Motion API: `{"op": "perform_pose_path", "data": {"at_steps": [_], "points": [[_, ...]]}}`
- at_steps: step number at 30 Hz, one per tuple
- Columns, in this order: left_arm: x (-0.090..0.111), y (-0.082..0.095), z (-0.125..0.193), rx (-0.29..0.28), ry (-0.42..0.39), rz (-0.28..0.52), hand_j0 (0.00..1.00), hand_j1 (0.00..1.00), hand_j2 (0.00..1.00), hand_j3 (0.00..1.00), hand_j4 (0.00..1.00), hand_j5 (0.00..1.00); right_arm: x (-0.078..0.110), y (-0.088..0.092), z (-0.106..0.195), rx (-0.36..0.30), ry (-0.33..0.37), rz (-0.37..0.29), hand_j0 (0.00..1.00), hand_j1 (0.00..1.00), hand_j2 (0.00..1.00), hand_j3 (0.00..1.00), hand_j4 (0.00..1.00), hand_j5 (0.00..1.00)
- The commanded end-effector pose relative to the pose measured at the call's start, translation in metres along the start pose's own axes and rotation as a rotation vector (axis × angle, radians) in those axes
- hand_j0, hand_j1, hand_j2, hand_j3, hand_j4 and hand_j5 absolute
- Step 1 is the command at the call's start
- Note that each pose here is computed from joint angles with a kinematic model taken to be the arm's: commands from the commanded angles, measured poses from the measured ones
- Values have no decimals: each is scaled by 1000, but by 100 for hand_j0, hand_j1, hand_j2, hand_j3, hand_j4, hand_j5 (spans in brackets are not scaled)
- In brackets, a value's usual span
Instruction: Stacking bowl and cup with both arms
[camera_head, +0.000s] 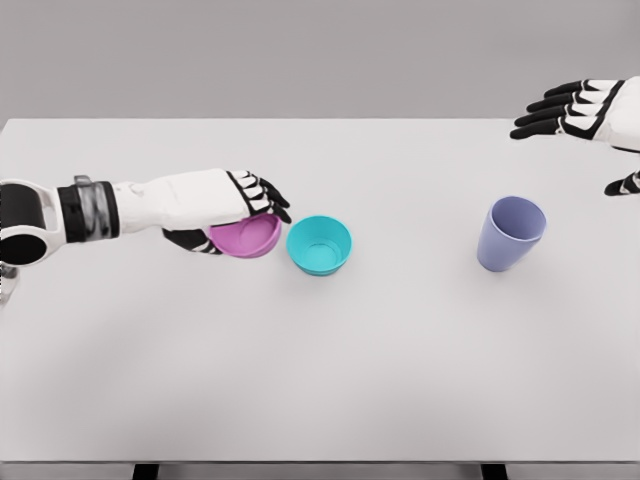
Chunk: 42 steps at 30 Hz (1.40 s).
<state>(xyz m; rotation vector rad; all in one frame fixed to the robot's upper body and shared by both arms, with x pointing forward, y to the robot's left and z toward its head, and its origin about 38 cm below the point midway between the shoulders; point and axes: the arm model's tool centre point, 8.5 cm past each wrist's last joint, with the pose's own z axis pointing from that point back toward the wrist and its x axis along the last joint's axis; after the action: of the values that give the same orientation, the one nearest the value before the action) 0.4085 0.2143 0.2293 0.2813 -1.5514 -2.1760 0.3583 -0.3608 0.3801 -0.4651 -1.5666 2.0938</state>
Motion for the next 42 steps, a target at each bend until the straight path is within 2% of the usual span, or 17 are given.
{"op": "perform_pose_path", "data": {"at_steps": [1, 17, 24, 29, 38, 42], "points": [[5, -3, -8, -3, -19, 12, 66, 66, 66, 66, 66, 66, 0, -2, 1, -4, 3, -2, 100, 100, 100, 100, 100, 100], [15, 8, -33, 19, -56, -18, 65, 65, 65, 65, 65, 65, 0, 3, -3, -3, -8, -14, 100, 100, 100, 100, 100, 100], [17, 8, -44, 23, -65, -16, 65, 65, 65, 65, 65, 65, -2, 1, 12, 39, 35, 1, 100, 100, 100, 100, 100, 100], [18, 6, -55, 25, -65, -14, 66, 66, 66, 66, 66, 66, -2, 4, 10, 39, 27, -11, 100, 100, 100, 100, 100, 100], [15, 7, -81, 20, -78, 14, 66, 66, 66, 66, 66, 66, -2, -5, 14, 24, 36, 10, 100, 100, 100, 100, 100, 100], [12, 4, -88, 1, -78, 25, 66, 66, 66, 66, 66, 66, -2, 8, 9, 46, 24, -20, 100, 100, 100, 100, 100, 100]]}}
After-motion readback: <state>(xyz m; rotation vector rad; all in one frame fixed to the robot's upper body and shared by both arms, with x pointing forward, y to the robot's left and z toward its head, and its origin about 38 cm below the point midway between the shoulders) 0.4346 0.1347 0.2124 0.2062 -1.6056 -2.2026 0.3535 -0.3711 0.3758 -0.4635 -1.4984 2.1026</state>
